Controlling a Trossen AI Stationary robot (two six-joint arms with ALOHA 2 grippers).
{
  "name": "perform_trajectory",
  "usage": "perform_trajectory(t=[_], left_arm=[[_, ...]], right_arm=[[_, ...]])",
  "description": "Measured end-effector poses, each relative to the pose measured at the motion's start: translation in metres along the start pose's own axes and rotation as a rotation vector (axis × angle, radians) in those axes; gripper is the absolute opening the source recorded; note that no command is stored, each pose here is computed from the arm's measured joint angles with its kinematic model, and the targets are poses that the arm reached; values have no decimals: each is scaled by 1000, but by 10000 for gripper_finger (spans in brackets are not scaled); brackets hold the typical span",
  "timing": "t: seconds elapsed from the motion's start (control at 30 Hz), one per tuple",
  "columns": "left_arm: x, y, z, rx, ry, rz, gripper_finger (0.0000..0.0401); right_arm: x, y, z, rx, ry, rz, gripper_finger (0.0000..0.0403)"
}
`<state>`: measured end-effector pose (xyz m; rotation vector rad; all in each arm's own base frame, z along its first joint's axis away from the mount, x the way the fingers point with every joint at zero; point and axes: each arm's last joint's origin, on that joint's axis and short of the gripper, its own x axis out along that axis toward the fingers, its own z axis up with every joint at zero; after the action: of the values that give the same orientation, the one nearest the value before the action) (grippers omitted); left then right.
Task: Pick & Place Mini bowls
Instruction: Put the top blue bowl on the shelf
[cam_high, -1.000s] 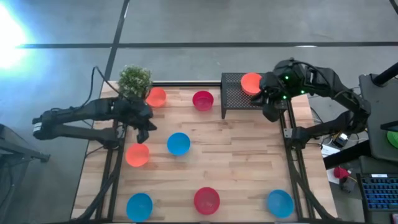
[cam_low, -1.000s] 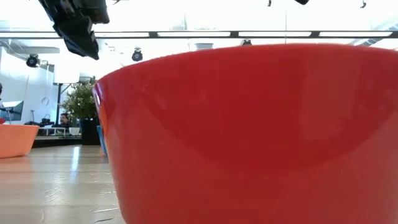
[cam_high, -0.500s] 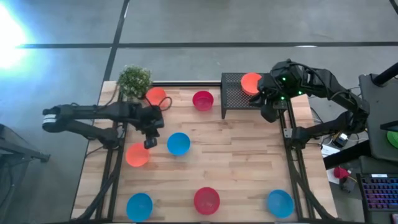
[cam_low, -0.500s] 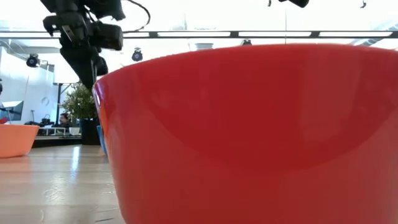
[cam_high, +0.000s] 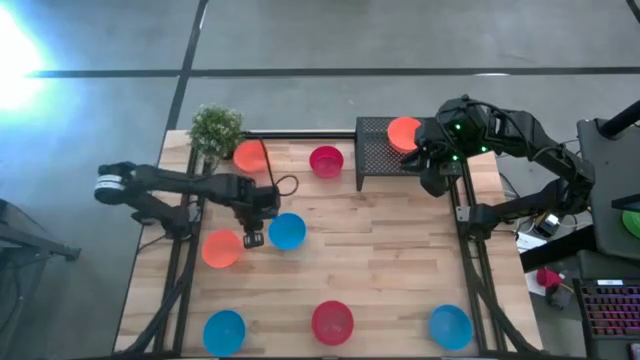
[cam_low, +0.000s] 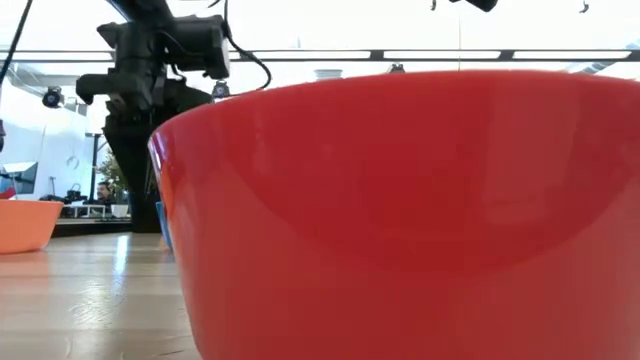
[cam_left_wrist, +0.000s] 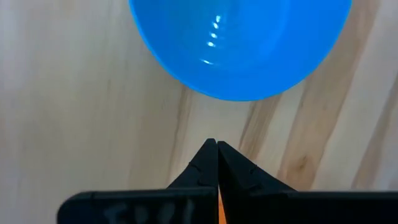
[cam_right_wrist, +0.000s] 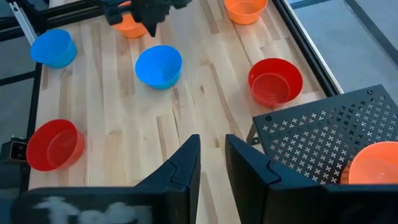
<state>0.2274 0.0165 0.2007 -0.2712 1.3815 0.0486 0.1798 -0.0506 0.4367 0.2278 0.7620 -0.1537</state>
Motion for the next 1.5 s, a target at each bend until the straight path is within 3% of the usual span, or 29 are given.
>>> perform_trajectory(t=[0.33,0.9,1.17,1.33,1.5], left_arm=[[28,-7,17,35,-13,-8,0],[44,-15,54,86,-283,-53,0],[26,-16,41,86,-200,-71,0],[18,-11,35,68,-233,54,0],[23,-10,40,80,-265,70,0]], right_arm=[[0,0,0,0,0,0,77],[0,0,0,27,-1,0,75],[0,0,0,26,-1,0,73],[0,0,0,25,-1,0,68],[0,0,0,21,-1,0,73]])
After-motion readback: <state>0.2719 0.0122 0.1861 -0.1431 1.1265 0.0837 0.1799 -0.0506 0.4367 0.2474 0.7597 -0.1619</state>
